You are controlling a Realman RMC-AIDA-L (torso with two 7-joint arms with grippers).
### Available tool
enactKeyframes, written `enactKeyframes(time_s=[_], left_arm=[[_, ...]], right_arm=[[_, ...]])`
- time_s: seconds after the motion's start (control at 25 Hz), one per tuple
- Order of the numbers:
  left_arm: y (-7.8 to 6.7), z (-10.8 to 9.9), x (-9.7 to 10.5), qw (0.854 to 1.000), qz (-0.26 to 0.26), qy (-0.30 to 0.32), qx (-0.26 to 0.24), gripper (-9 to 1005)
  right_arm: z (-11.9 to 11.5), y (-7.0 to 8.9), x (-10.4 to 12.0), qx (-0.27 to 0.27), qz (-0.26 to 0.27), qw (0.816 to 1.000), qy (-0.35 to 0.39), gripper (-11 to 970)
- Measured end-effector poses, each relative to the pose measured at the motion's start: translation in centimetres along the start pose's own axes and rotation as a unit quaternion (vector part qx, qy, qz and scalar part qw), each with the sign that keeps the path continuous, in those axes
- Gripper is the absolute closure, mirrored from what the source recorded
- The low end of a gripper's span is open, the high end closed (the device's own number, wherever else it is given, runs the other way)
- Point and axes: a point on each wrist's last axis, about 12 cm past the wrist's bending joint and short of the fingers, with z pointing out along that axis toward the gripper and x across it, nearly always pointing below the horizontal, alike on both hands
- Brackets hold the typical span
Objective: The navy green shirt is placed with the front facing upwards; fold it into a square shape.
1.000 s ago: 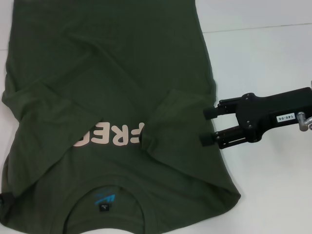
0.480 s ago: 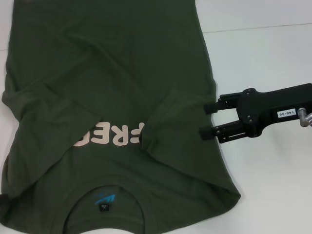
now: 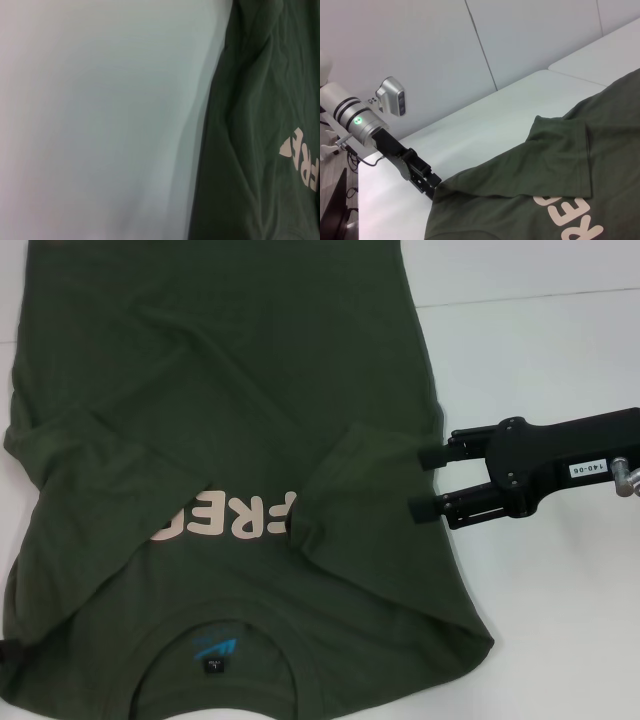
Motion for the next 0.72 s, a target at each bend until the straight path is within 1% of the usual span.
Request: enactKeyframes(time_s=[0.72], left_arm=[[0.04,0.62,0.07,1.000,-0.006,0.006,0.004,158]], right_arm=[[0.05,-0.02,0.20,-0.002,0.005,1.000,-0.001,92]])
